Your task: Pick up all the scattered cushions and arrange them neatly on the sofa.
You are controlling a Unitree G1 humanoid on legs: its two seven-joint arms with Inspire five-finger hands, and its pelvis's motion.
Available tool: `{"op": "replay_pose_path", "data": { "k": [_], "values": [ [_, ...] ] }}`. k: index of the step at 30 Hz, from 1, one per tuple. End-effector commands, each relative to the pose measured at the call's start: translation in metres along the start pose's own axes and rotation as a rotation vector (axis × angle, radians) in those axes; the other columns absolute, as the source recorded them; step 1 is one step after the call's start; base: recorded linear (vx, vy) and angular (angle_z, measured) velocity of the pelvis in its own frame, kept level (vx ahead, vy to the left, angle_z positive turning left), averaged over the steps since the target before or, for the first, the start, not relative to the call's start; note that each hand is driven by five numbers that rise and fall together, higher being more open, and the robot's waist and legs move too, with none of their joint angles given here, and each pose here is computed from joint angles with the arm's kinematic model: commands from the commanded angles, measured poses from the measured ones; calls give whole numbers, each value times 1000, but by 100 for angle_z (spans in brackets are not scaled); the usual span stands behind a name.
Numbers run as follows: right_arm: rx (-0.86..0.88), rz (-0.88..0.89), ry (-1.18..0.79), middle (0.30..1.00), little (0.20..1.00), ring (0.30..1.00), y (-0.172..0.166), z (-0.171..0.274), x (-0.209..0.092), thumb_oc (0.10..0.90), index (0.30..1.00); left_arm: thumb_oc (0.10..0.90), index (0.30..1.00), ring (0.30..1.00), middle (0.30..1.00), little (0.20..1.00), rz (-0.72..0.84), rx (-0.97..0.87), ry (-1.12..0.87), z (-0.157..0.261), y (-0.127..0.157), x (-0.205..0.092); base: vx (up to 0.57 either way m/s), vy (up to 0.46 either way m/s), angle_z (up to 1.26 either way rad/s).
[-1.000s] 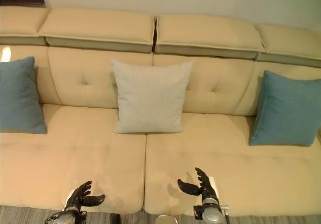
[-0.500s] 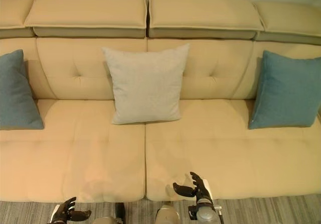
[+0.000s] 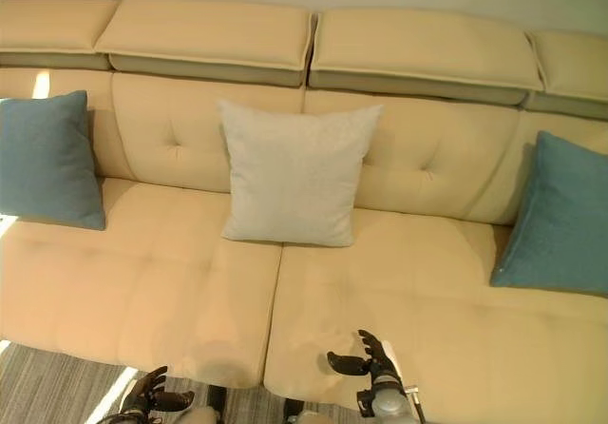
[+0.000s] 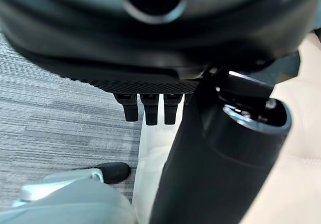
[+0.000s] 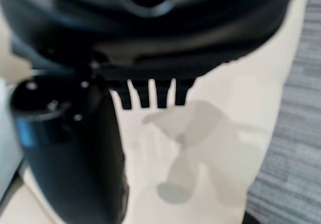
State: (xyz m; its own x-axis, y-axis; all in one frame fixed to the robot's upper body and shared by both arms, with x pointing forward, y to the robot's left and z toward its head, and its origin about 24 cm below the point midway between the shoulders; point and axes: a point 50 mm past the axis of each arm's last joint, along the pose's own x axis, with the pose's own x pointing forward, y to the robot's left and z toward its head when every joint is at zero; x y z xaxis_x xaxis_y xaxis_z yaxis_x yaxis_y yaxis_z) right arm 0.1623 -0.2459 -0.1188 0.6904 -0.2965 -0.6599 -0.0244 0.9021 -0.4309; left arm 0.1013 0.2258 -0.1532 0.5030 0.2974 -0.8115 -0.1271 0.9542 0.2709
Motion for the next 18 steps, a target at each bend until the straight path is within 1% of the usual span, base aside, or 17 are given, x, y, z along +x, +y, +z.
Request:
{"op": "replay_pose_path", "data": {
  "k": [1, 5, 6, 11, 13, 15, 18],
  "values": [
    [43, -86, -46, 900, 900, 900, -17, 1, -3, 800, 900, 800, 900, 900, 900, 900, 28, 34, -3, -1, 10, 1, -80, 157, 3],
    [48, -95, -33, 900, 900, 900, -18, -3, -4, 800, 900, 800, 900, 900, 900, 900, 28, 15, -31, 7, 8, 2, -83, 158, -5],
    [33, -105, -3, 900, 900, 900, -19, -6, -2, 800, 900, 800, 900, 900, 900, 900, 19, 20, -75, 21, 6, 5, -90, 165, 11],
    [-2, -84, 48, 900, 900, 900, -11, -12, 0, 800, 900, 800, 900, 900, 900, 900, 31, 32, -90, 26, 10, 7, -111, 178, 0],
    [-24, -66, 70, 900, 900, 900, -6, -13, 1, 800, 900, 800, 900, 900, 900, 900, 42, 52, -88, 27, 15, 8, -161, 125, -27],
    [-63, -38, 85, 900, 900, 900, 1, -12, 2, 800, 900, 800, 900, 900, 900, 900, 85, 89, -62, 23, 29, 9, -306, 154, -49],
    [-68, -35, 117, 900, 900, 900, 1, -20, 0, 800, 900, 800, 900, 900, 900, 900, 109, 71, -16, 12, 38, 7, -211, 129, -38]
  ]
}}
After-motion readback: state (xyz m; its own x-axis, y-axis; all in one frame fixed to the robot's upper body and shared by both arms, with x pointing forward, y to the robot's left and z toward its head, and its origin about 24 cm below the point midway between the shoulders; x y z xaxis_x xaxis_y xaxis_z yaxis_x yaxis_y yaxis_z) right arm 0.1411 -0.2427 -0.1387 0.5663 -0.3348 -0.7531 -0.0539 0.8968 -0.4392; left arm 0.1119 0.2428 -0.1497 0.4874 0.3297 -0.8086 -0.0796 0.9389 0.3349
